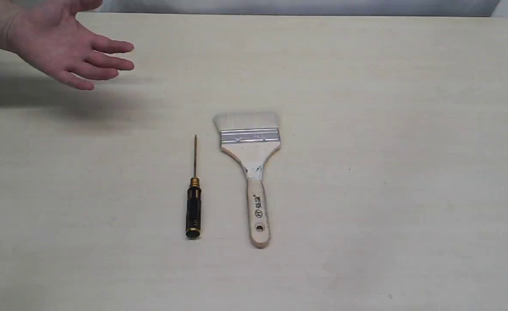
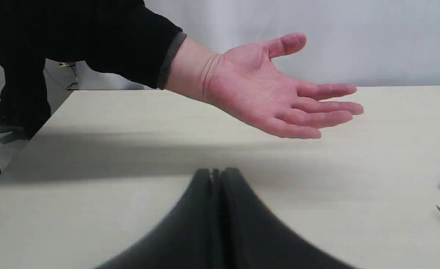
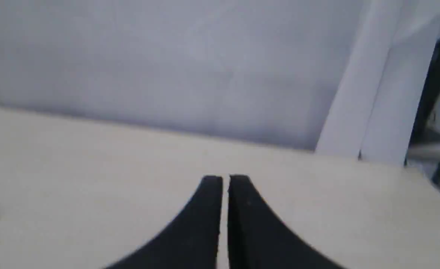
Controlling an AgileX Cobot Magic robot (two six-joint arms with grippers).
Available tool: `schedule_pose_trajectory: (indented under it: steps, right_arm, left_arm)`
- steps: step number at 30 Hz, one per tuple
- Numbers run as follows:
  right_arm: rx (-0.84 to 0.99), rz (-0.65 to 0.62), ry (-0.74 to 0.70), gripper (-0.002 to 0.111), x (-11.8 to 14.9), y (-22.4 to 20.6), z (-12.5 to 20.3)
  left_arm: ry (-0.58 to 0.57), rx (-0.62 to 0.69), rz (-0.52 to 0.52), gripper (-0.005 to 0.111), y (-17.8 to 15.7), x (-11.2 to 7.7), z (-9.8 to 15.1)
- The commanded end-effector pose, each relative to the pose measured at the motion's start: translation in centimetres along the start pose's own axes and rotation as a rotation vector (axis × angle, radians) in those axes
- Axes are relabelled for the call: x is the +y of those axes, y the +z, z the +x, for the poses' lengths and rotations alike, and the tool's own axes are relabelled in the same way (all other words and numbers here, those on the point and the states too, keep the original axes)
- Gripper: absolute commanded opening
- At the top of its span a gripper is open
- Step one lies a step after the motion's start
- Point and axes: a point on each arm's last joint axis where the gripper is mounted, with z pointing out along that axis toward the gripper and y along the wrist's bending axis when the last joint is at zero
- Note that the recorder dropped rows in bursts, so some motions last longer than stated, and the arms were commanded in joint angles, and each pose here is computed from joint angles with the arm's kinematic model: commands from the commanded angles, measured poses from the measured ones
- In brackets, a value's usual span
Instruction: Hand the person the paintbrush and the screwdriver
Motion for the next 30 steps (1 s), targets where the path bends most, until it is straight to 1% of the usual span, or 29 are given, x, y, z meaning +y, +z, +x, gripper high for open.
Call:
schedule_pose_trajectory:
  steps: [1, 3, 6, 13, 15, 17, 19, 20, 21, 22, 23, 26, 28, 30]
  right_arm:
    - [-0.235, -0.003, -0.010, 0.005, 0.1, -0.3, -2.0]
    - [-0.347, -0.007, -0.010, 0.005, 0.1, -0.6, -3.0]
    - [-0.425, -0.010, -0.011, 0.005, 0.1, -0.8, -3.7]
    - [-0.475, -0.013, -0.009, 0.005, 0.2, -1.0, -4.1]
    - [-0.508, -0.025, 0.031, 0.005, 0.2, -1.2, -4.3]
    - [-0.553, -0.081, 0.218, 0.005, 0.2, -1.4, -4.7]
    - [-0.572, -0.174, 0.506, 0.005, 0.2, -1.6, -5.0]
    - [-0.570, -0.200, 0.588, 0.005, 0.2, -1.6, -5.0]
    - [-0.563, -0.237, 0.704, 0.005, 0.2, -1.6, -5.0]
    - [-0.561, -0.249, 0.738, 0.005, 0.2, -1.6, -5.0]
    - [-0.568, -0.255, 0.731, 0.005, 0.3, -1.6, -5.1]
    - [-0.570, -0.296, 0.623, 0.005, 0.9, -1.8, -5.2]
    - [-0.542, -0.346, 0.475, 0.005, 1.7, -1.8, -5.3]
    - [-0.522, -0.419, 0.380, 0.005, 2.5, -2.2, -6.2]
  left_arm:
    - [-0.003, -0.007, 0.009, 0.000, 0.0, -0.1, 0.0]
    - [-0.003, -0.007, 0.009, 0.000, 0.0, -0.1, 0.0]
    - [-0.003, -0.007, 0.009, 0.000, 0.0, -0.1, 0.0]
    - [-0.005, -0.004, 0.010, 0.000, 0.0, -0.1, 0.0]
    - [-0.005, -0.004, 0.010, 0.000, 0.0, -0.1, 0.0]
    - [-0.005, -0.004, 0.010, 0.000, 0.0, -0.1, 0.0]
    - [-0.005, -0.004, 0.010, 0.000, 0.0, -0.1, 0.0]
    - [-0.005, -0.004, 0.010, 0.000, 0.0, -0.1, 0.0]
    - [-0.005, -0.004, 0.010, 0.000, 0.0, -0.1, 0.0]
    - [-0.005, -0.004, 0.010, 0.000, 0.0, -0.1, 0.0]
    - [-0.005, -0.004, 0.010, 0.000, 0.0, -0.1, 0.0]
    - [-0.005, -0.004, 0.010, 0.000, 0.0, -0.1, 0.0]
    - [-0.005, -0.004, 0.010, 0.000, 0.0, -0.1, 0.0]
    - [-0.005, -0.004, 0.010, 0.000, 0.0, -0.1, 0.0]
